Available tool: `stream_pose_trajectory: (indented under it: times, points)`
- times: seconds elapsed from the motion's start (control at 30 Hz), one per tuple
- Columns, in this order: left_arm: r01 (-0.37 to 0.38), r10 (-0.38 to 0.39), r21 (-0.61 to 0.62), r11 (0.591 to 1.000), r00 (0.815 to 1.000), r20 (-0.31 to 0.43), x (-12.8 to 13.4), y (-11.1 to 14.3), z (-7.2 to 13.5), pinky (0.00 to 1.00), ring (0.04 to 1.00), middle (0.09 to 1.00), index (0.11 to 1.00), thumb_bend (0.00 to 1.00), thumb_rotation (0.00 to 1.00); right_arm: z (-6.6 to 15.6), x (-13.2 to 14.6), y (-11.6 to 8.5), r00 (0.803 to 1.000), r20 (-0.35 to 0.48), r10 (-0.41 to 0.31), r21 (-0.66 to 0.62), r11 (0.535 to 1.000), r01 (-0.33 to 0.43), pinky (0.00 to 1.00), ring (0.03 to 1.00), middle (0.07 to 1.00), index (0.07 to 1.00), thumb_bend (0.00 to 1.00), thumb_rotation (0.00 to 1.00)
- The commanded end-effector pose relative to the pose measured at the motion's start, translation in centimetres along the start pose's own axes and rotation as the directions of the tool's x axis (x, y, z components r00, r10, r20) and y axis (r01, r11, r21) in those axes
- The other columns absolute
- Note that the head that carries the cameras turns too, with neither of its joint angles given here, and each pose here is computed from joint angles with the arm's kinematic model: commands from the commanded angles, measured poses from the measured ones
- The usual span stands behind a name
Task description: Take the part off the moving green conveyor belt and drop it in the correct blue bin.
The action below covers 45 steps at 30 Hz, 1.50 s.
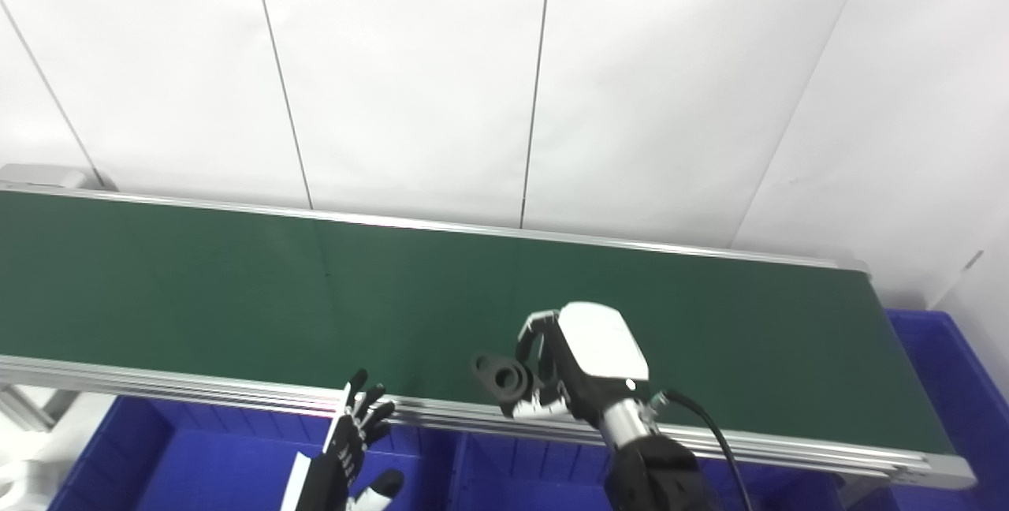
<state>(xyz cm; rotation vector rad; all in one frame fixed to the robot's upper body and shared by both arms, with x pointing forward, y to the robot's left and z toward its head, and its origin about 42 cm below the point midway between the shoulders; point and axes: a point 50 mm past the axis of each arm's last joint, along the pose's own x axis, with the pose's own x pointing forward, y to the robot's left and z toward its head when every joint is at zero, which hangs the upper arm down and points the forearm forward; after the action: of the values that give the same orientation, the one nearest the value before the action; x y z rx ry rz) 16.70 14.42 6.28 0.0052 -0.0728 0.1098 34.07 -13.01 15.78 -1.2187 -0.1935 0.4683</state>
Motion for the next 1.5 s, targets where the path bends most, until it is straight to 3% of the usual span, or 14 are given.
stream_pose_trajectory:
  times: [0.0,0.27,0.4,0.47,0.57,0.83,0.9,0.97,1.03,1.17,1.33,1.47]
  points:
    - [0.009,-0.009,-0.005,1.000,0.999,0.044,0.5,0.2,1.3,0.84,0.876,0.931,1.000,0.75,0.76,0.4,-1.0,-0.9,1.000,0.007,-0.014,-0.012,1.000,0.014,0.21,0.278,0.355,0.484,0.50,0.15]
    - [0.009,-0.011,0.027,1.000,0.999,0.040,1.0,1.7,2.9,0.81,0.856,0.921,1.000,0.78,0.80,-0.4,-6.3,2.4,0.987,-0.055,0.151,0.004,0.989,-0.151,0.18,0.235,0.304,0.476,0.50,0.14]
    - [0.018,-0.019,0.026,0.999,0.999,0.038,1.1,2.2,3.4,0.81,0.853,0.915,1.000,0.79,0.80,-0.6,-7.8,4.1,0.975,-0.075,0.211,-0.018,0.977,-0.213,0.28,0.371,0.452,0.491,0.50,0.15]
    - [0.022,-0.023,0.025,0.999,0.999,0.039,1.2,2.6,3.7,0.81,0.857,0.918,1.000,0.79,0.80,-0.6,-8.2,4.9,0.968,-0.096,0.231,-0.018,0.972,-0.234,0.26,0.340,0.408,0.488,0.50,0.15]
    - [0.023,-0.023,0.020,1.000,0.999,0.037,1.3,2.9,4.2,0.81,0.864,0.918,1.000,0.78,0.79,-0.7,-8.3,5.5,0.966,-0.109,0.236,-0.009,0.971,-0.238,0.29,0.381,0.458,0.490,0.50,0.15]
    - [0.023,-0.022,-0.019,1.000,0.999,0.034,1.2,3.2,4.5,0.80,0.859,0.917,1.000,0.77,0.76,-1.8,-8.1,7.1,0.976,-0.181,0.125,-0.082,0.987,-0.141,0.19,0.257,0.359,0.491,0.50,0.14]
    - [0.023,-0.022,-0.031,0.999,0.999,0.030,1.2,3.1,4.5,0.81,0.865,0.919,1.000,0.77,0.74,-2.0,-8.1,7.4,0.972,-0.204,0.118,-0.125,0.981,-0.145,0.25,0.334,0.451,0.494,0.51,0.16]
    - [0.025,-0.024,-0.036,0.999,0.999,0.031,1.2,3.1,4.6,0.81,0.869,0.922,1.000,0.75,0.74,-2.1,-8.1,7.5,0.968,-0.213,0.129,-0.157,0.974,-0.164,0.33,0.436,0.562,0.644,0.78,0.38]
    - [0.025,-0.024,-0.035,0.999,0.999,0.031,1.2,3.0,4.4,0.81,0.867,0.922,1.000,0.75,0.74,-2.2,-8.2,7.7,0.966,-0.218,0.140,-0.162,0.971,-0.177,0.40,0.506,0.632,0.702,0.88,0.46]
    - [0.025,-0.024,-0.011,1.000,0.999,0.030,1.2,2.9,4.2,0.80,0.859,0.918,1.000,0.75,0.77,-2.3,-8.2,7.9,0.963,-0.218,0.158,-0.165,0.967,-0.196,0.48,0.592,0.709,0.729,0.96,0.55]
    - [0.027,-0.028,0.010,1.000,0.999,0.026,1.3,2.6,3.6,0.80,0.859,0.916,1.000,0.77,0.78,-2.2,-8.2,6.9,0.965,-0.191,0.180,-0.080,0.977,-0.198,0.53,0.631,0.736,0.739,0.96,0.59]
    - [0.028,-0.029,0.027,0.999,0.999,0.024,1.2,2.3,3.1,0.80,0.855,0.916,1.000,0.78,0.79,-0.4,-8.9,3.4,0.969,-0.178,0.173,0.174,0.974,-0.142,0.48,0.618,0.726,0.754,0.98,0.72]
